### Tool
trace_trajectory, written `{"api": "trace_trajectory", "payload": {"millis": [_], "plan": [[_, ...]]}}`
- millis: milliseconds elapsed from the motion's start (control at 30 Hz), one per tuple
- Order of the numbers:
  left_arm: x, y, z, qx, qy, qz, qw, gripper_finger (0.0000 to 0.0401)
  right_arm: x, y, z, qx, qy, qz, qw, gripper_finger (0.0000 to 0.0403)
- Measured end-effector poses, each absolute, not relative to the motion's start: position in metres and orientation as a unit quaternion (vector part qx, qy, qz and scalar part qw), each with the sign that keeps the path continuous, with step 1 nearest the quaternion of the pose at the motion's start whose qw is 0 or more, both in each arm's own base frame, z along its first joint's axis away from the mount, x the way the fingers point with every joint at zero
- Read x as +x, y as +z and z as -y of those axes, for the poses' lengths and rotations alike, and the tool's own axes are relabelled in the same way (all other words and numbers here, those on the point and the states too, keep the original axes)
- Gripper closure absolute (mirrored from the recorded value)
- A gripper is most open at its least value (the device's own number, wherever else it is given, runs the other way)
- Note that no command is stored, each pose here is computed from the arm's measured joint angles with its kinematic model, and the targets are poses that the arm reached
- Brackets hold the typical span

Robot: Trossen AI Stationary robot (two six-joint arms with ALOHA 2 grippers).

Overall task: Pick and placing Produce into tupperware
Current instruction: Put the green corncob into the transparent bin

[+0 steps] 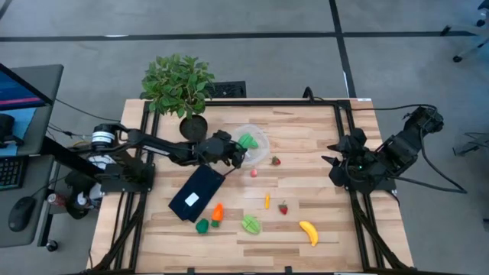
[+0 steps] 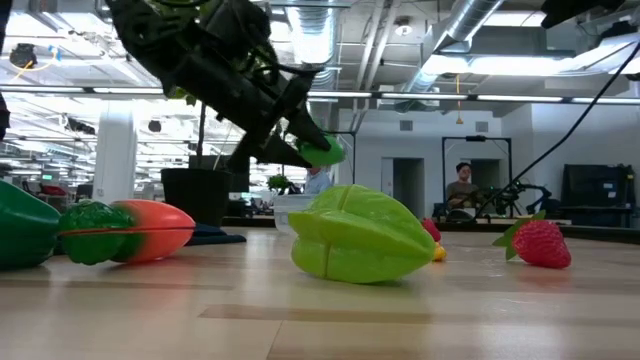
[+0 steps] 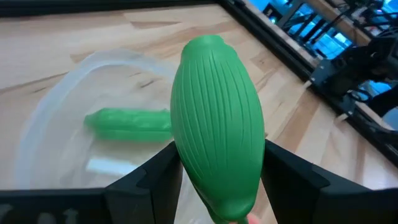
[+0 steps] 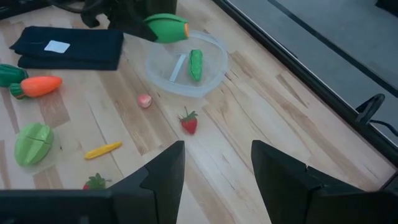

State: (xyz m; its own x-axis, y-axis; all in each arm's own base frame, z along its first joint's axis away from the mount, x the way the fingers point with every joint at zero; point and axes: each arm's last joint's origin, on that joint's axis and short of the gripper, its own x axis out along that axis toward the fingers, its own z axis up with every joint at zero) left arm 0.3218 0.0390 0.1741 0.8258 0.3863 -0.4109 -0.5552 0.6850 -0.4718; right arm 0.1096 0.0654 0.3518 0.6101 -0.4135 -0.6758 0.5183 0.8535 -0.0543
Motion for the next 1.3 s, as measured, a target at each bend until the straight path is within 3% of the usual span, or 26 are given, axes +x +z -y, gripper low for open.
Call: {"api": "trace_trajectory", "payload": {"millis": [400,700,1300], "plan": [[0.328,0.186,-0.068,-0.265,0.281,-0.170,0.907,0.0216,0.110,0.352,-0.065,0.074,-0.260,-0.357,0.894,0.0226],[0.327,0.184,-0.069,-0.221,0.281,-0.230,0.905,0.0216,0.110,0.352,-0.065,0.073,-0.261,-0.356,0.895,0.0226],[0.326,0.183,-0.069,-0.176,0.270,-0.251,0.913,0.0216,0.110,0.352,-0.065,0.067,-0.266,-0.348,0.896,0.0226]]}}
